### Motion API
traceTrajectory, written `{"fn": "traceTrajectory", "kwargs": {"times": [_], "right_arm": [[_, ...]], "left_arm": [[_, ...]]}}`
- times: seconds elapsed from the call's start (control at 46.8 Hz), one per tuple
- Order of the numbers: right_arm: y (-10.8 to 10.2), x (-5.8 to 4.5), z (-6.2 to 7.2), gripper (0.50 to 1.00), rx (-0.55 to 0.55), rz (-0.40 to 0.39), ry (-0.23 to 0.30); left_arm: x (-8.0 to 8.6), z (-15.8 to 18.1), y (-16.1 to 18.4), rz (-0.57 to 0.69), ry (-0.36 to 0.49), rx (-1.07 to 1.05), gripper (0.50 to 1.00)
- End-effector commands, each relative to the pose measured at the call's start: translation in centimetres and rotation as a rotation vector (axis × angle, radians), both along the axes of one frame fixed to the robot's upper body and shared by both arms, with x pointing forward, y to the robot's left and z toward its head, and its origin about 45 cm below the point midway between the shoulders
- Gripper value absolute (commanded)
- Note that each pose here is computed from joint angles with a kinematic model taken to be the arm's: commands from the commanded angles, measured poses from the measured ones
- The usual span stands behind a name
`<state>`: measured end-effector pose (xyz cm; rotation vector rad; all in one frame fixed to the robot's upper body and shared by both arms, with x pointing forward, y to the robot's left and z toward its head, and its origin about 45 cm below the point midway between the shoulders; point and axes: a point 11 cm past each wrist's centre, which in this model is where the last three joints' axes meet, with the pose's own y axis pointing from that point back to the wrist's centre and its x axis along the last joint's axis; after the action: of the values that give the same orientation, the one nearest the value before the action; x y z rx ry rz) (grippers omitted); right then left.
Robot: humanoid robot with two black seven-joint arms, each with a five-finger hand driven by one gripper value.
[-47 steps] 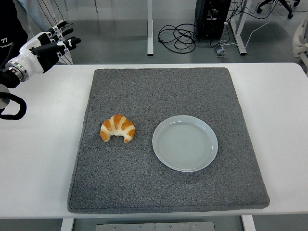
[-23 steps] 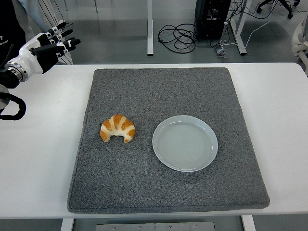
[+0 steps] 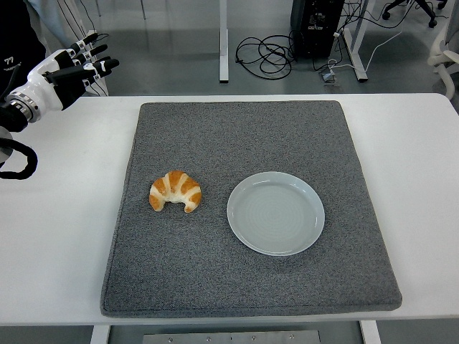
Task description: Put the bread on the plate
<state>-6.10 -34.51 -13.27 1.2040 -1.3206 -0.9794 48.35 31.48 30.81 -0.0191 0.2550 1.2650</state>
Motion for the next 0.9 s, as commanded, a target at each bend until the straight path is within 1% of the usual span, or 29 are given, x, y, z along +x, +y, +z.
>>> {"fn": "traceTrajectory", "kwargs": {"times": [0.0, 0.107, 0.192, 0.406, 0.491, 0.769, 0.876], "right_arm": [[0.0, -0.1, 0.0, 1.000, 0.001, 0.000, 0.001], [0.0, 0.0, 0.0, 1.000, 0.001, 0.000, -0.001], [0.0, -0.1, 0.0, 1.000, -0.001, 0.000, 0.001], [0.0, -0.1, 0.0, 1.000, -0.001, 0.000, 0.001], [0.0, -0.1, 0.0, 1.000, 0.001, 0.000, 0.001], [0.0, -0.1, 0.0, 1.000, 0.001, 0.000, 0.001], [0.0, 0.0, 0.0, 1.000, 0.001, 0.000, -0.001]], "left_arm": [[0.1, 0.8, -0.4, -0.031, -0.030, 0.088, 0.990], [0.3, 3.8, -1.4, -0.089, -0.127, 0.265, 0.990], [0.4, 5.5, -1.9, -0.120, -0.180, 0.380, 0.990], [0.2, 8.5, -4.3, -0.204, -0.243, 0.505, 0.990], [-0.2, 9.0, -4.9, -0.238, -0.255, 0.554, 0.989], [-2.1, 9.8, -8.3, -0.390, -0.337, 0.777, 0.989], [-2.5, 9.8, -8.1, -0.406, -0.347, 0.832, 0.990]]}}
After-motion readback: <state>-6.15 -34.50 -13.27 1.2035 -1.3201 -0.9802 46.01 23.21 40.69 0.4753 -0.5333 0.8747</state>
